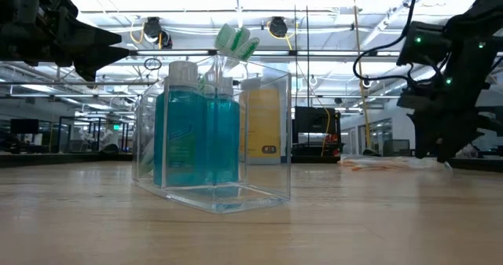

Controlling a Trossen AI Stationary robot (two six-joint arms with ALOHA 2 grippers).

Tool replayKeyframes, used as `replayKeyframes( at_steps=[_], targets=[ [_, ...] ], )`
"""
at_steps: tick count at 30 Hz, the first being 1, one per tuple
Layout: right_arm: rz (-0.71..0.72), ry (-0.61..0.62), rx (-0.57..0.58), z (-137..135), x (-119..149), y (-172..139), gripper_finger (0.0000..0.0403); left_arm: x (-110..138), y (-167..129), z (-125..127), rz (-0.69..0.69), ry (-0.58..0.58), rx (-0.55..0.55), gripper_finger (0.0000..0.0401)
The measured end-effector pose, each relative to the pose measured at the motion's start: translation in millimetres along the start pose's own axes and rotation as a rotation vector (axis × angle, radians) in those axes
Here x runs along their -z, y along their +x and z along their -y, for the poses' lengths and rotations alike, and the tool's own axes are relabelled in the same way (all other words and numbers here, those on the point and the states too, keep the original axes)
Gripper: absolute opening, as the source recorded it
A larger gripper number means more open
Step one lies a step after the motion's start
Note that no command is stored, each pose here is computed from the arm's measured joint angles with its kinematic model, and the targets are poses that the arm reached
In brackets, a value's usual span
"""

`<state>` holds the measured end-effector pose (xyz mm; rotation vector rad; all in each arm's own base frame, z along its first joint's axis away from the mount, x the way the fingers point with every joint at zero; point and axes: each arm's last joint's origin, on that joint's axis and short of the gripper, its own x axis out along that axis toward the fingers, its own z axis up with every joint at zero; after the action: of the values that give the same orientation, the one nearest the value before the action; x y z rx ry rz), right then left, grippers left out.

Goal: Pick & Place toothbrushing station
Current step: Put the orange toothbrush into the transparent organizer

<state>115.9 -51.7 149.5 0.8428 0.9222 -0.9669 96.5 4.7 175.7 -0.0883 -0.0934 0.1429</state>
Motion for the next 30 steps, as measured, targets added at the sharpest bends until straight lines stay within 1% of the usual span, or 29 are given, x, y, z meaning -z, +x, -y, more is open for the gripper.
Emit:
replayKeyframes(
  at_steps=[5, 6, 8, 13, 15, 18, 20, 23, 26, 28, 30],
  targets=[
    [0.142, -0.024, 0.157, 1.1, -6.4, 6.0, 0.0254, 0.0, 0.0, 0.0, 0.0, 0.0, 0.0, 0.0209],
    [0.162, -0.031, 0.176, 0.8, -8.3, 7.6, 0.0254, 0.0, 0.0, 0.0, 0.0, 0.0, 0.0, 0.0209],
    [0.184, -0.039, 0.175, -1.3, -13.5, 12.0, 0.0254, 0.0, 0.0, 0.0, 0.0, 0.0, 0.0, 0.0209],
    [0.132, -0.084, 0.056, -7.4, -24.4, 23.1, 0.0254, 0.0, 0.0, 0.0, 0.0, 0.0, 0.0, 0.0209],
    [0.127, -0.102, -0.02, -10.5, -29.3, 25.0, 0.0254, 0.0, 0.0, 0.0, 0.0, 0.0, 0.0, 0.0209],
    [0.114, -0.148, -0.167, -17.8, -34.2, 25.5, 0.0254, 0.0, 0.0, 0.0, 0.0, 0.0, 0.0, 0.0209],
    [0.113, -0.178, -0.234, -21.7, -35.5, 24.7, 0.0254, 0.0, 0.0, 0.0, 0.0, 0.0, 0.0, 0.0209],
    [0.103, -0.22, -0.237, -22.6, -33.5, 24.7, 0.0254, 0.0, 0.0, 0.0, 0.0, 0.0, 0.001, 0.0209],
    [0.124, -0.284, -0.191, -22.6, -32.7, 26.0, 0.0254, 0.0, 0.0, 0.0, 0.0, 0.0, 0.0, 0.0209],
    [0.108, -0.308, -0.179, -22.9, -31.2, 28.4, 0.0254, 0.0, 0.0, 0.0, 0.0, 0.0, 0.0, 0.0209],
    [0.075, -0.318, -0.208, -24.8, -28.9, 29.7, 0.0254, 0.0, 0.0, 0.0, 0.0, 0.0, 0.0, 0.0209]
  ],
)
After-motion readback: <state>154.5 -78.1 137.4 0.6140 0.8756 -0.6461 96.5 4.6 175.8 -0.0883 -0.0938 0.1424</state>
